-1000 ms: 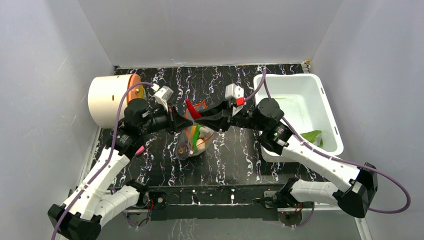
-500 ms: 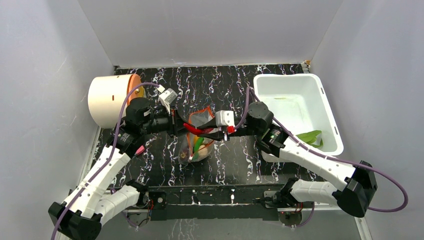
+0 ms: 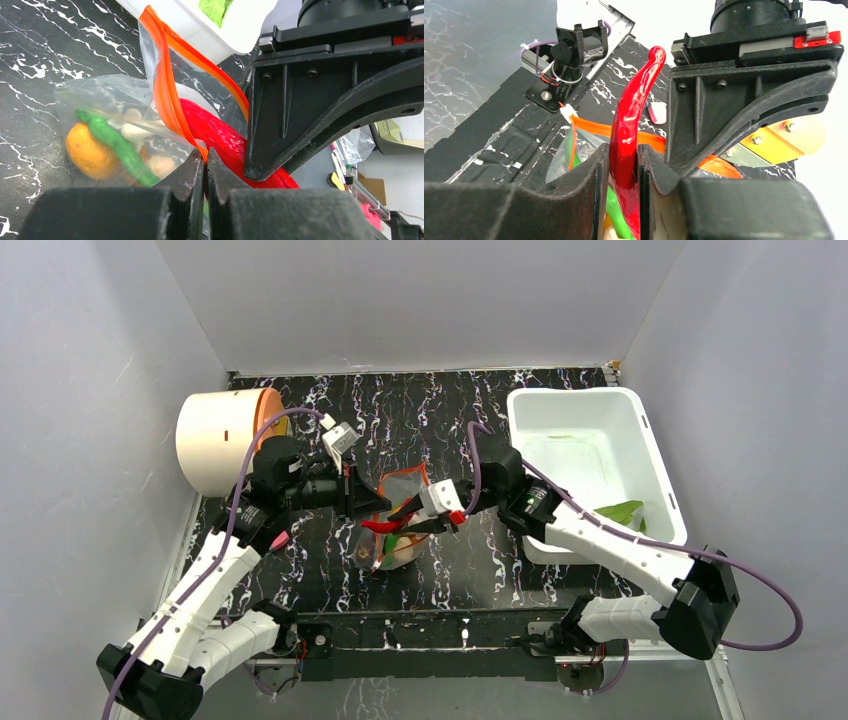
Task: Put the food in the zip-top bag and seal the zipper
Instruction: Place the fake vegetable in the zipper food storage bag.
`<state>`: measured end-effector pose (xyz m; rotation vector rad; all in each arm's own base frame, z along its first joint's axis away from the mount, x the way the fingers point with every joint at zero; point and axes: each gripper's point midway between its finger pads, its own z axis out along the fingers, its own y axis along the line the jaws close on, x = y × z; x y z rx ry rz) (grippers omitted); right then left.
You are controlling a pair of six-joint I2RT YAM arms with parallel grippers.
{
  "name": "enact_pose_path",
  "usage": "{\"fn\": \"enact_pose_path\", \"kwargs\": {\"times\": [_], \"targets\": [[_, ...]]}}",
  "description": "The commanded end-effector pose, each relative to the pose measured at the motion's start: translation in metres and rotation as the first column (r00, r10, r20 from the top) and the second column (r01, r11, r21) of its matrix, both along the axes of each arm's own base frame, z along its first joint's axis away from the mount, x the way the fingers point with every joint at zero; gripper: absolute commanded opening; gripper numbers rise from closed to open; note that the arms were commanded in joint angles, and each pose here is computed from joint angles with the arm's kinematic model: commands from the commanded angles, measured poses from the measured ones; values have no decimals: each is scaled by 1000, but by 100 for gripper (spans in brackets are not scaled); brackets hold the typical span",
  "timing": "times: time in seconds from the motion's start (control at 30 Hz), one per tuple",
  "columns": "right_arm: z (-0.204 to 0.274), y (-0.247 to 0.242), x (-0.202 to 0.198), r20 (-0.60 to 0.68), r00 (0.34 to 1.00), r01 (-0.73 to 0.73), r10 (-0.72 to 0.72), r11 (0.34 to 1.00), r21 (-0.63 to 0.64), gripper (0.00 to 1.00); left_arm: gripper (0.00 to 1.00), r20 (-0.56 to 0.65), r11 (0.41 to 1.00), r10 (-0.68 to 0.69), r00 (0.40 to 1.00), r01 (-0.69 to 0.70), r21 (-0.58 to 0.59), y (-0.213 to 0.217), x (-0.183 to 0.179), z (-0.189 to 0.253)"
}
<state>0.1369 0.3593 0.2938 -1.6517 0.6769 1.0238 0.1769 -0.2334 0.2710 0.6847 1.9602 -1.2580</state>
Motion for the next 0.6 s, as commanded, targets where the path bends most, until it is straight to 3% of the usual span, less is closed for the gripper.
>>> {"fn": "enact_pose_path", "kwargs": {"times": [0.0, 0.2, 0.57], "targets": [[16, 4, 4, 104, 994, -28, 27, 1000, 11, 11, 0, 41, 995, -87, 995, 88, -35, -4, -14, 19], [-3, 1, 28, 198, 979, 60, -37, 992, -113, 10, 0, 51, 995, -96, 994, 98, -31, -2, -18, 22], [-19, -14, 49, 282, 950, 196, -135, 960, -199, 9, 0, 80, 995, -98, 992, 100, -26, 0, -19, 23]]}}
